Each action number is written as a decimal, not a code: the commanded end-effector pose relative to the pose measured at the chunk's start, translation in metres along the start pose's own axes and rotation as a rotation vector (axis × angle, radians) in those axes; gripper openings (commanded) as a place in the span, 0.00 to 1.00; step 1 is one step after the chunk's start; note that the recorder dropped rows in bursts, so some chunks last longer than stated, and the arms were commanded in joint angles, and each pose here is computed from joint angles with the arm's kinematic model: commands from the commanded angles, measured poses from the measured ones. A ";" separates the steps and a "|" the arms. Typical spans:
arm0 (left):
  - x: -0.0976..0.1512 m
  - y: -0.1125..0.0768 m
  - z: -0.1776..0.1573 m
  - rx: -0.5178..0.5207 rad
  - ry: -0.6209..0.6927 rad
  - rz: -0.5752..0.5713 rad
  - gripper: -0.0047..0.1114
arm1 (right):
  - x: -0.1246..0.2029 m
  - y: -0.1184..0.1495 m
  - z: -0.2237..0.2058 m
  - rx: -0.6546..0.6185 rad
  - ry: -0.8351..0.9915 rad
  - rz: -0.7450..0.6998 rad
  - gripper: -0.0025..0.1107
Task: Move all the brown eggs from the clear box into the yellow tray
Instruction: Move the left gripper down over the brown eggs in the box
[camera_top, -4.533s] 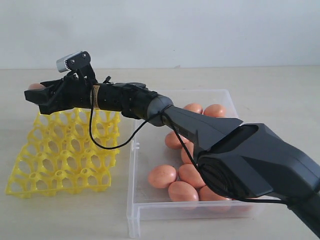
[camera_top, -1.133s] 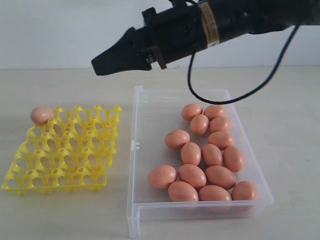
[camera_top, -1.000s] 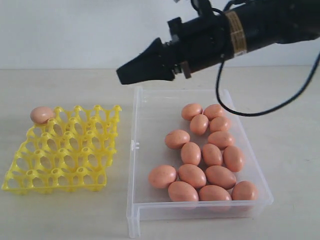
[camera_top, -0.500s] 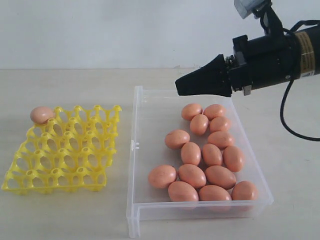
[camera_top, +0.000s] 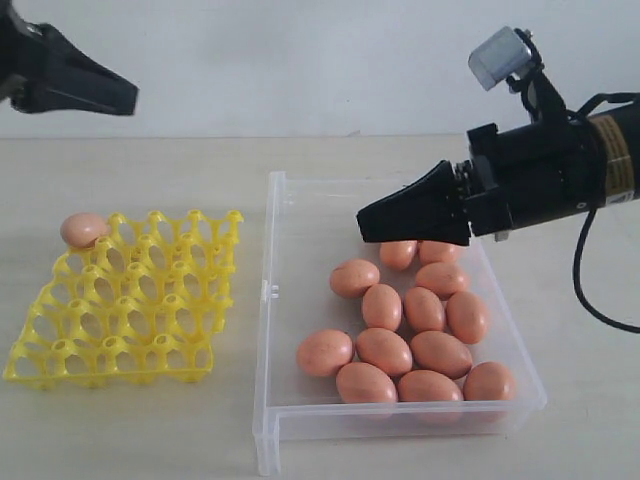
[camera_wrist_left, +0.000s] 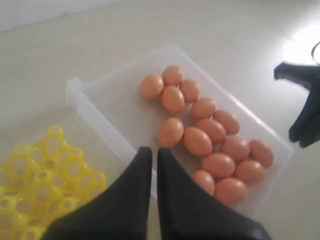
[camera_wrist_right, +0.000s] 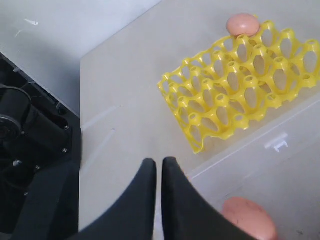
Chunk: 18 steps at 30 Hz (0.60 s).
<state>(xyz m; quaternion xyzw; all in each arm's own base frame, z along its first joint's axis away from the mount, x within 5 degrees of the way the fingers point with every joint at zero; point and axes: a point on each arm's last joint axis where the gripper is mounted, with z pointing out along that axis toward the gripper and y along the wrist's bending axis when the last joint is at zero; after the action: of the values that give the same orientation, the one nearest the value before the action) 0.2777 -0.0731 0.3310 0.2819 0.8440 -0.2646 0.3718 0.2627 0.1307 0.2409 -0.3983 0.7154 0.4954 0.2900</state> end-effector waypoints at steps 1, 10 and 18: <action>-0.001 -0.009 0.044 -0.043 0.171 0.183 0.07 | 0.013 -0.002 0.000 0.050 0.012 0.012 0.02; 0.001 -0.025 0.131 -0.016 0.394 0.349 0.07 | 0.049 -0.021 -0.002 0.291 0.077 0.114 0.02; -0.005 -0.043 0.183 0.029 0.433 0.485 0.07 | 0.039 -0.018 -0.056 0.403 -0.063 0.139 0.02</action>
<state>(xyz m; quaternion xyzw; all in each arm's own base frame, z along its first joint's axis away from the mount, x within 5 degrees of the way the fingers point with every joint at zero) 0.3343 -0.2093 0.2380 0.5166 0.8204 -0.1193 0.2142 0.2604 0.0774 0.2058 -0.2808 0.8231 0.3704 0.3263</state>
